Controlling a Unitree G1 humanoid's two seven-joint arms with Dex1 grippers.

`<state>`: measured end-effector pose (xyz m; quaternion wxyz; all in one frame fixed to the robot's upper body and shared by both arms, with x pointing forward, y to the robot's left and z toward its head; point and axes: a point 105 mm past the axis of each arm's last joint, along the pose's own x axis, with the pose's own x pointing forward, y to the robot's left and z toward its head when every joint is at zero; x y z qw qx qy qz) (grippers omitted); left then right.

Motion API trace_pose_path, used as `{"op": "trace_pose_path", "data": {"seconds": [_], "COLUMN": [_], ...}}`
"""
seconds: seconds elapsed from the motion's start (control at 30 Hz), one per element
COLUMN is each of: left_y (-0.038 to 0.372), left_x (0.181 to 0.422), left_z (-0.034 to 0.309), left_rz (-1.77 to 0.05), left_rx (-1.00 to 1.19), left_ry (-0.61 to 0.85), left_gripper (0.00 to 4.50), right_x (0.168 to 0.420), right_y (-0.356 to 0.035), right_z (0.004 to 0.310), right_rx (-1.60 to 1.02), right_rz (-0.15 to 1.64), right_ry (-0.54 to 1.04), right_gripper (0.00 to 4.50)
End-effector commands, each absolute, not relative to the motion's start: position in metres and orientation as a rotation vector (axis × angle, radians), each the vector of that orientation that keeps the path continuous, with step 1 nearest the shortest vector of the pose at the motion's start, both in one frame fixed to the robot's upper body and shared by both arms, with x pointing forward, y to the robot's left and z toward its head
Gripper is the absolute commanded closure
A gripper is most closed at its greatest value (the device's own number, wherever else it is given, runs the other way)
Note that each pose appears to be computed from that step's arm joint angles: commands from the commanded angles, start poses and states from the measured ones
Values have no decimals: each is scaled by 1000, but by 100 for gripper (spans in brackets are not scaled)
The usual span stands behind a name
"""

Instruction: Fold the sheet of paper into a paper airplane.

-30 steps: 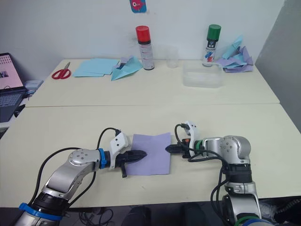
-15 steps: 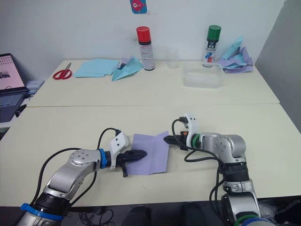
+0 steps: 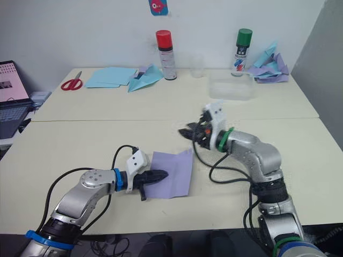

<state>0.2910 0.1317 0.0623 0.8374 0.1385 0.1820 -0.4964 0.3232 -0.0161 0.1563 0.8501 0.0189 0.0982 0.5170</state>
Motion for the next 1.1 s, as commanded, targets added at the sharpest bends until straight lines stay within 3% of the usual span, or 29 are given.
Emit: {"op": "trace_pose_path", "data": {"seconds": [0.03,0.07,0.3,0.63,0.8,1.0,1.1], "left_y": [141,140,140,140,139,141,141], "left_x": [291,291,289,290,291,291,290], "left_z": [37,37,37,36,36,36,35], "left_rz": [-995,-994,-990,-980,-979,-979,-980], "left_rx": [315,315,311,305,304,304,305], "left_ry": [493,492,492,491,488,490,491], "left_gripper": [450,450,450,450,450,450,450], "right_x": [316,314,309,339,344,336,331], "right_y": [-4,-2,-16,-73,-91,-73,-60], "right_z": [140,132,78,69,81,142,156], "right_rx": [-46,-57,-208,-259,-222,-43,17], "right_rz": [1106,1105,1046,817,761,880,924], "right_ry": [194,215,351,333,279,-5,-74], "right_gripper": [412,448,448,448,448,448,448]}}
